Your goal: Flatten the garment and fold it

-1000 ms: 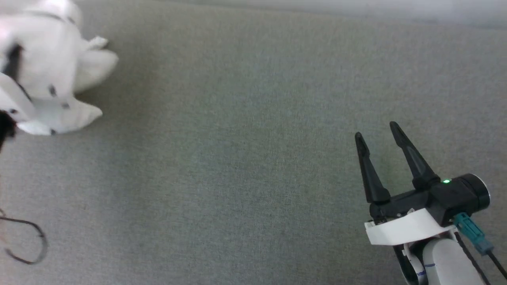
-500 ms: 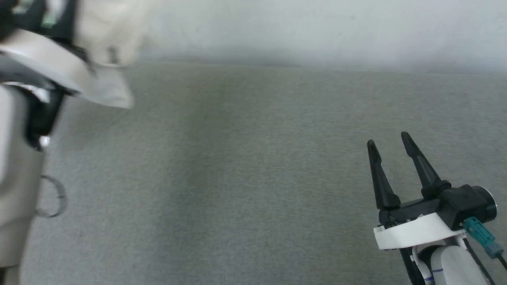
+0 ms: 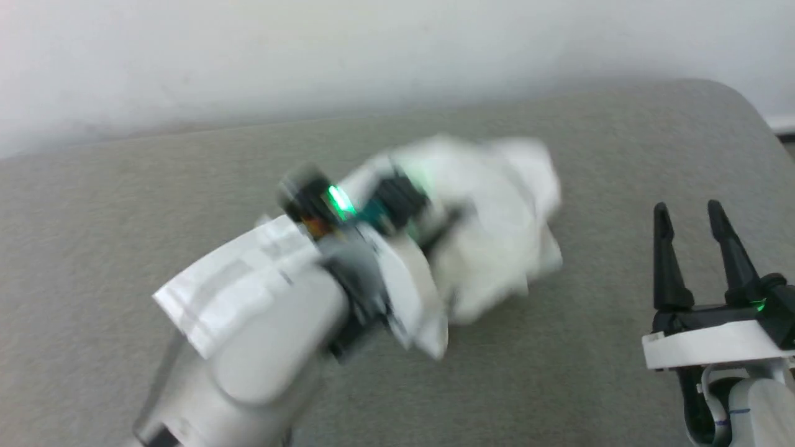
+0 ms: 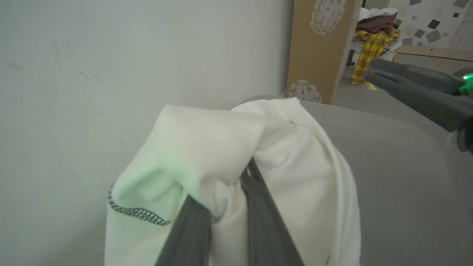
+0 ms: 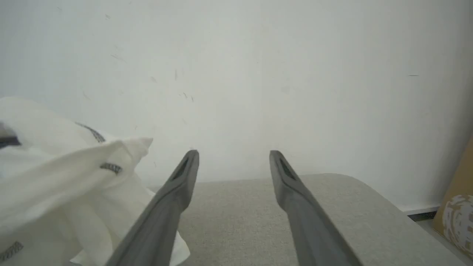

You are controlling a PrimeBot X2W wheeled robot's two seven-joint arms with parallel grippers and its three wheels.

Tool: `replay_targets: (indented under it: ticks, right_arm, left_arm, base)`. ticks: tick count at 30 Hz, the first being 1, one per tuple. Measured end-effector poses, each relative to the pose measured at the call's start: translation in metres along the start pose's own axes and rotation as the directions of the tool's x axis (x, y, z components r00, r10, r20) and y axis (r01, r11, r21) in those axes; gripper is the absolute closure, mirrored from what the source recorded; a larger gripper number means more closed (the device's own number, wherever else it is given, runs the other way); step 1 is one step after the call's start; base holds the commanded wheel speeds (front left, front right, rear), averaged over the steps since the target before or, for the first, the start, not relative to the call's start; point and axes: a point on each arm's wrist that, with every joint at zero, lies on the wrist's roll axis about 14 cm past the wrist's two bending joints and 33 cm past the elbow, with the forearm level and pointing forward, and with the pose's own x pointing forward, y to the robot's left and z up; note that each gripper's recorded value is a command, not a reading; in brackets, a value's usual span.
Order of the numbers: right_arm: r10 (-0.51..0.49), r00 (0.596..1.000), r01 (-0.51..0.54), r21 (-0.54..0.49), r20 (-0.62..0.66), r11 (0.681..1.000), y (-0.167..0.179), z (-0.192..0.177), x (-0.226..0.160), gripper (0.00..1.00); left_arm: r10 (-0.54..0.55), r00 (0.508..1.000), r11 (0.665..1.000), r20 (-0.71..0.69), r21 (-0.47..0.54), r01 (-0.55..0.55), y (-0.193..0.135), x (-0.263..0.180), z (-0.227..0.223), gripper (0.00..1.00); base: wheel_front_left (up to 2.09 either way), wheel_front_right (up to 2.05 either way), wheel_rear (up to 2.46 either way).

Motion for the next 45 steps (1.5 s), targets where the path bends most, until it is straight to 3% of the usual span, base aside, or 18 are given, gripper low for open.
replay_targets:
  ticks: [3, 6, 10, 11, 12, 18, 22, 25, 29, 33, 39, 45]
  right_arm:
    - [-0.053, 0.999, 0.053, -0.007, -0.007, 0.999, -0.018, 0.000, -0.006, 0.00]
    - [-0.091, 0.995, 0.091, -0.018, -0.031, 0.996, -0.031, -0.007, -0.012, 0.00]
    - [-0.108, 0.991, 0.106, -0.029, -0.082, 0.994, -0.036, -0.023, -0.015, 0.00]
    - [-0.107, 0.990, 0.104, -0.031, -0.095, 0.994, -0.036, -0.027, -0.016, 0.00]
    - [-0.104, 0.989, 0.101, -0.032, -0.104, 0.994, -0.035, -0.030, -0.016, 0.00]
    - [-0.063, 0.990, 0.058, -0.040, -0.130, 0.997, -0.022, -0.039, -0.014, 0.00]
    - [-0.034, 0.990, 0.029, -0.038, -0.135, 0.999, -0.012, -0.040, -0.016, 0.00]
    - [0.005, 0.991, -0.008, -0.027, -0.133, 1.000, 0.001, -0.040, -0.016, 0.00]
    - [0.063, 0.991, -0.065, -0.013, -0.120, 0.998, 0.021, -0.036, -0.014, 0.00]
    - [0.111, 0.988, -0.111, 0.002, -0.112, 0.994, 0.037, -0.034, -0.015, 0.00]
    - [0.166, 0.980, -0.166, 0.017, -0.112, 0.986, 0.056, -0.034, -0.019, 0.00]
    - [0.192, 0.973, -0.190, 0.024, -0.128, 0.981, 0.064, -0.038, -0.023, 0.00]
  left_arm:
    - [-0.150, 0.971, 0.985, -0.188, -0.112, 0.130, -0.060, 0.006, -0.067, 1.00]
    - [-0.286, 0.890, 0.952, -0.355, -0.214, 0.221, -0.109, -0.006, -0.125, 1.00]
    - [-0.368, 0.823, 0.921, -0.432, -0.289, 0.261, -0.134, -0.017, -0.161, 1.00]
    - [-0.373, 0.825, 0.917, -0.425, -0.302, 0.259, -0.135, -0.016, -0.162, 0.64]
    - [-0.371, 0.832, 0.915, -0.413, -0.314, 0.252, -0.135, -0.015, -0.161, 0.00]
    - [-0.258, 0.929, 0.930, -0.265, -0.330, 0.164, -0.107, 0.001, -0.131, 0.00]
    - [-0.070, 0.991, 0.948, -0.118, -0.318, 0.029, -0.058, 0.004, -0.089, 0.00]
    - [0.117, 0.993, 0.948, -0.017, -0.296, -0.117, -0.006, -0.013, -0.061, 0.00]
    - [0.376, 0.921, 0.905, 0.101, -0.253, -0.341, 0.064, -0.060, -0.030, 0.00]
    - [0.573, 0.806, 0.813, 0.149, -0.228, -0.536, 0.105, -0.122, -0.022, 0.00]
    - [0.743, 0.653, 0.667, 0.146, -0.237, -0.706, 0.108, -0.201, -0.034, 0.00]
    - [0.812, 0.573, 0.579, 0.109, -0.264, -0.771, 0.074, -0.237, -0.055, 0.00]
  base:
    - [0.00, 0.00, 0.00]
    - [0.00, 0.00, 0.00]
    - [0.00, 0.00, 0.00]
    - [0.00, 0.00, 0.00]
    - [0.00, 0.00, 0.00]
    - [0.00, 0.00, 0.00]
    - [0.00, 0.00, 0.00]
    - [0.00, 0.00, 0.00]
    - [0.00, 0.00, 0.00]
    - [0.00, 0.00, 0.00]
    - [0.00, 0.00, 0.00]
    - [0.00, 0.00, 0.00]
